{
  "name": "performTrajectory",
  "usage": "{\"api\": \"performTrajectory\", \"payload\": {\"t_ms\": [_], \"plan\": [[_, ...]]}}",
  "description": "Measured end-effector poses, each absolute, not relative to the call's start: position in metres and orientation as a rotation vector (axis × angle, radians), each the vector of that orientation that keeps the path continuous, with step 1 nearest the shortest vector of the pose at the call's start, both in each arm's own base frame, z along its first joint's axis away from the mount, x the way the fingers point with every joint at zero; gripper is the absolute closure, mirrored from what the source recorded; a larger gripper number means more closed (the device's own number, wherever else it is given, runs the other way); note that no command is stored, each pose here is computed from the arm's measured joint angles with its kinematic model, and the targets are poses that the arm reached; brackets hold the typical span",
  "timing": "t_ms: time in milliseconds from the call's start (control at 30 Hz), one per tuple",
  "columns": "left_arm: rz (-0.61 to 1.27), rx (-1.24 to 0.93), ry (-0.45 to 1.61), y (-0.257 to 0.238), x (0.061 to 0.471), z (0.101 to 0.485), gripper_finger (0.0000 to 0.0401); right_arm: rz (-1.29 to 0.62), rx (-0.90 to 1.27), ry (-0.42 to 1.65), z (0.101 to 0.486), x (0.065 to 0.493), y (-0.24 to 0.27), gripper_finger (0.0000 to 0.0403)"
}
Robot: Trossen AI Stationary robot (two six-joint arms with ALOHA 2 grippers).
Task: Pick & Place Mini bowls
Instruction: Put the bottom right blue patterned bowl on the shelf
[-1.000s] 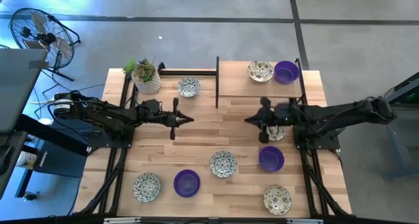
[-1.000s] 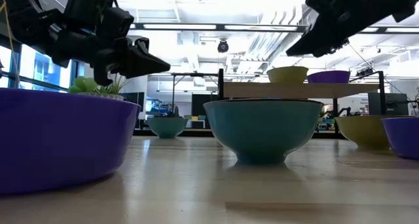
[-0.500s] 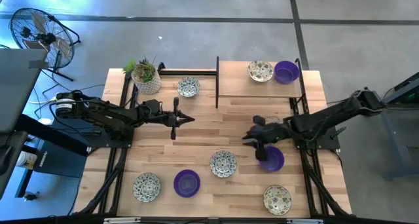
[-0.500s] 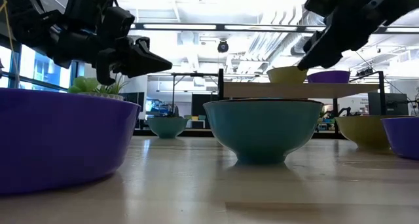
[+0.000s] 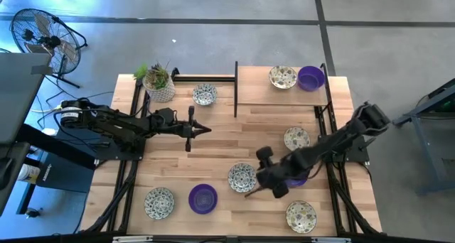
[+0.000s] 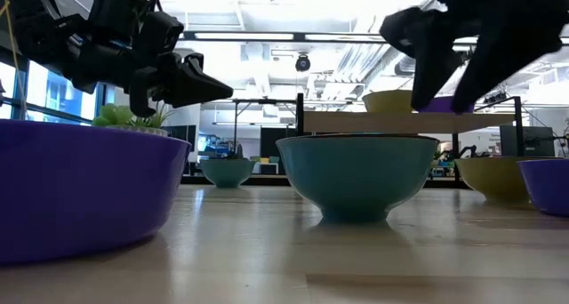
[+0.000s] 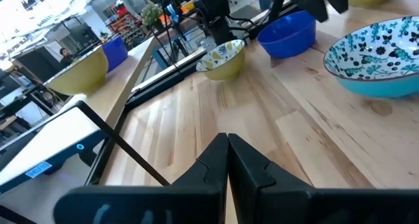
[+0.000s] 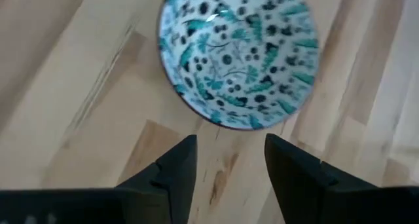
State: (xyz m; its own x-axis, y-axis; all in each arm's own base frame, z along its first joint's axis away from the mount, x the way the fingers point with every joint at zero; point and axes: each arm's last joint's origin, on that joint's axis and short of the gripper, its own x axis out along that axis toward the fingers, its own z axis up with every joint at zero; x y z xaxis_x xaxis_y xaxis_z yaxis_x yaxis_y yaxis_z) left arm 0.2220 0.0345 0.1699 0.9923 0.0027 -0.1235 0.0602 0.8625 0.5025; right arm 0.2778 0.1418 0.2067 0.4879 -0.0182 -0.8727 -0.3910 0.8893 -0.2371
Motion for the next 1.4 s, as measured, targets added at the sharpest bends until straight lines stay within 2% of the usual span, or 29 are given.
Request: {"api": "performTrajectory", "payload": {"t_ms": [300, 833, 967, 1400], "plan": [[-0.033, 0.521, 0.125, 0.034, 0.222, 0.169, 0.0398, 0.335, -0.728, 1.054, 0.190, 0.283, 0.168, 0.0252], [-0.034, 0.521, 0.126, 0.034, 0.222, 0.169, 0.0398, 0.452, -0.930, 1.010, 0.167, 0.298, 0.172, 0.0268], [-0.034, 0.521, 0.126, 0.034, 0.222, 0.169, 0.0398, 0.432, -0.907, 1.009, 0.166, 0.304, 0.165, 0.0289], [-0.040, 0.518, 0.142, 0.034, 0.222, 0.168, 0.0398, 0.484, -0.861, 0.995, 0.162, 0.313, 0.160, 0.0394]]}}
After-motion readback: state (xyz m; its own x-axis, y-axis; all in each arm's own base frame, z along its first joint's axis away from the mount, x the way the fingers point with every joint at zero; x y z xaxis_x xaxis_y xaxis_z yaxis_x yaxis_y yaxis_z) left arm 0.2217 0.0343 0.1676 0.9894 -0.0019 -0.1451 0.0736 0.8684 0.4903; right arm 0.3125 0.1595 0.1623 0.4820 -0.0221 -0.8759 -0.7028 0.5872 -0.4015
